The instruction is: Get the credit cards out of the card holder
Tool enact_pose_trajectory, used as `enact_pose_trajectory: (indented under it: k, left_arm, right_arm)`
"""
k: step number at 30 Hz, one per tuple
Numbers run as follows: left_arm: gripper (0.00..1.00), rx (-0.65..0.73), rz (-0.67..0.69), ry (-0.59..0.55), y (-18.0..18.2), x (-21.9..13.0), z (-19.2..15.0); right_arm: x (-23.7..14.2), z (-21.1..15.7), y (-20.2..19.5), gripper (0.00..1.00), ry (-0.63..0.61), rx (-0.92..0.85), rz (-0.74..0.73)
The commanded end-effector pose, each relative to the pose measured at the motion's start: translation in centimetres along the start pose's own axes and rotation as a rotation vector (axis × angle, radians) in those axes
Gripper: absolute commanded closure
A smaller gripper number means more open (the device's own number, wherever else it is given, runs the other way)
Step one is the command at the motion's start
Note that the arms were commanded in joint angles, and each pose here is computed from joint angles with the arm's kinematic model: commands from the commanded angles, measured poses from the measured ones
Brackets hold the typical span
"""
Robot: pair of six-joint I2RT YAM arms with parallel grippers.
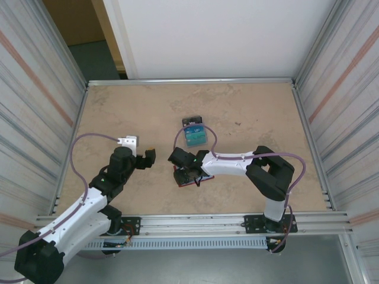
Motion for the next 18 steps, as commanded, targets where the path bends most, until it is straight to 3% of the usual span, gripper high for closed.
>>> enact_pose_trajectory:
  k: [1,12,18]
  left_arm:
    - [0.01,-0.020,0.010,-0.026,0.1,-0.3,1.1]
    - [0.01,-0.009,0.005,-0.026,0.0,-0.4,1.3]
    - [0.01,0.012,-0.005,-0.022,-0.1,-0.6,1.9]
  right_arm:
    - [1.8,-2.0,-1.3,0.54,0.094,0.025,-0.098]
    - [1.6,-2.0,-1.5,0.65,0.083,0.025,-0.103]
    - [0.8,-1.6,-1.4,0.83,0.067,0.044,-0.041]
Point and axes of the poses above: each hand's point on the last joint's axis, 136 mm out from that joint toward the fingers, its own x axis out along the fingers, its own y axis along the line the jaws close on, z = x × y, the point moved 10 cm from there along -x, back along the fingers, and after that the axes turned 2 degrees about x, right-handed, at the moved point
